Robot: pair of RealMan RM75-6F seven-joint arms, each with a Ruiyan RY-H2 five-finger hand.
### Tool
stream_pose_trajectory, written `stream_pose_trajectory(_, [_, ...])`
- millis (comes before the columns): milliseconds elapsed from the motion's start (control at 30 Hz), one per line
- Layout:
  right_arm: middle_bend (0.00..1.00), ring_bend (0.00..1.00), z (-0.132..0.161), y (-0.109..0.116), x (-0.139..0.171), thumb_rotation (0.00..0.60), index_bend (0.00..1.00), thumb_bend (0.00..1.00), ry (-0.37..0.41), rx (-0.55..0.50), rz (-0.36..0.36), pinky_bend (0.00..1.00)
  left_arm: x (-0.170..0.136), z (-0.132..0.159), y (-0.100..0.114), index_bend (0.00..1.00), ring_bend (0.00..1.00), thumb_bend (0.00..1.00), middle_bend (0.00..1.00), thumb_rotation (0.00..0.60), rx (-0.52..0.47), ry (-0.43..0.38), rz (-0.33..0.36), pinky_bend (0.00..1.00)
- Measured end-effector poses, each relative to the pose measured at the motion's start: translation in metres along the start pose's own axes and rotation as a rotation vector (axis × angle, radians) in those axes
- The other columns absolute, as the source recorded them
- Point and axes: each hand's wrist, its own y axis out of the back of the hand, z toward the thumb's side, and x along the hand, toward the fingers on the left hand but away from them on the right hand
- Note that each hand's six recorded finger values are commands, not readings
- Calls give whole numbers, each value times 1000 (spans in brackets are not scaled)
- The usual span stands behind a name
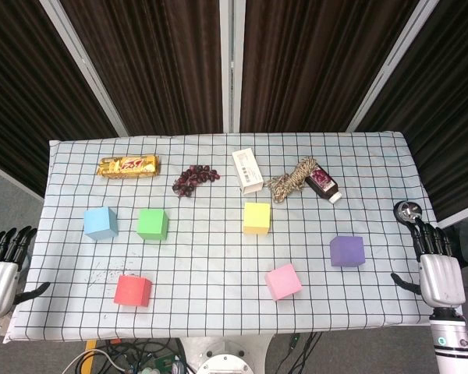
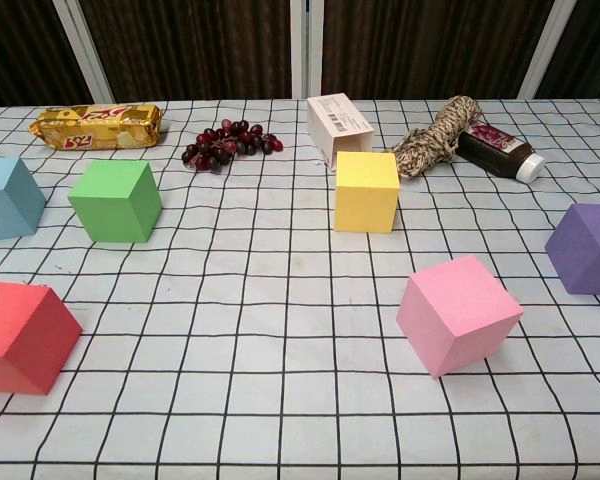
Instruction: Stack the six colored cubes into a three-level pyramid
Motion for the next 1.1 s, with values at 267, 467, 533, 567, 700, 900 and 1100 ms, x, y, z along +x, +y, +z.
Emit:
stream_pose_trajectory(267, [0, 0, 10, 15, -7, 600, 0, 7, 26, -65, -27, 0, 8, 12, 4, 29, 0, 0, 50, 600, -33, -22, 14, 10])
stream_pose_trajectory(467, [0, 0, 16, 15, -17, 600, 0, 7, 43, -63, -16, 0, 23, 27, 0, 29, 0, 0, 50, 600, -76, -48, -15, 11])
stream_pose_trajectory(533, [0, 0, 18, 17, -21, 600, 0, 7, 48, -71, -19, 0, 30, 33, -3, 29, 0, 0, 50, 600, -98, -52, -31, 12])
stream_pose_trajectory(567, [0, 0, 20, 18, -22, 600, 0, 7, 49, -78, -22, 0, 33, 36, -4, 29, 0, 0, 50, 600, -108, -56, -39, 13])
stream_pose_trajectory(700, [0, 0, 22, 21, -25, 600, 0, 6, 54, -96, -22, 0, 49, 55, -12, 25, 0, 0, 50, 600, -142, -95, -83, 12])
stream_pose_trajectory(900, [0, 0, 27, 23, -29, 600, 0, 7, 71, -99, -14, 0, 79, 99, -30, 23, 0, 0, 50, 600, -206, -181, -130, 12])
stream_pose_trajectory(1100, [0, 0, 30, 28, -33, 600, 0, 7, 100, -62, 0, 0, 112, 130, -51, 20, 0, 0, 50, 600, -205, -218, -179, 14])
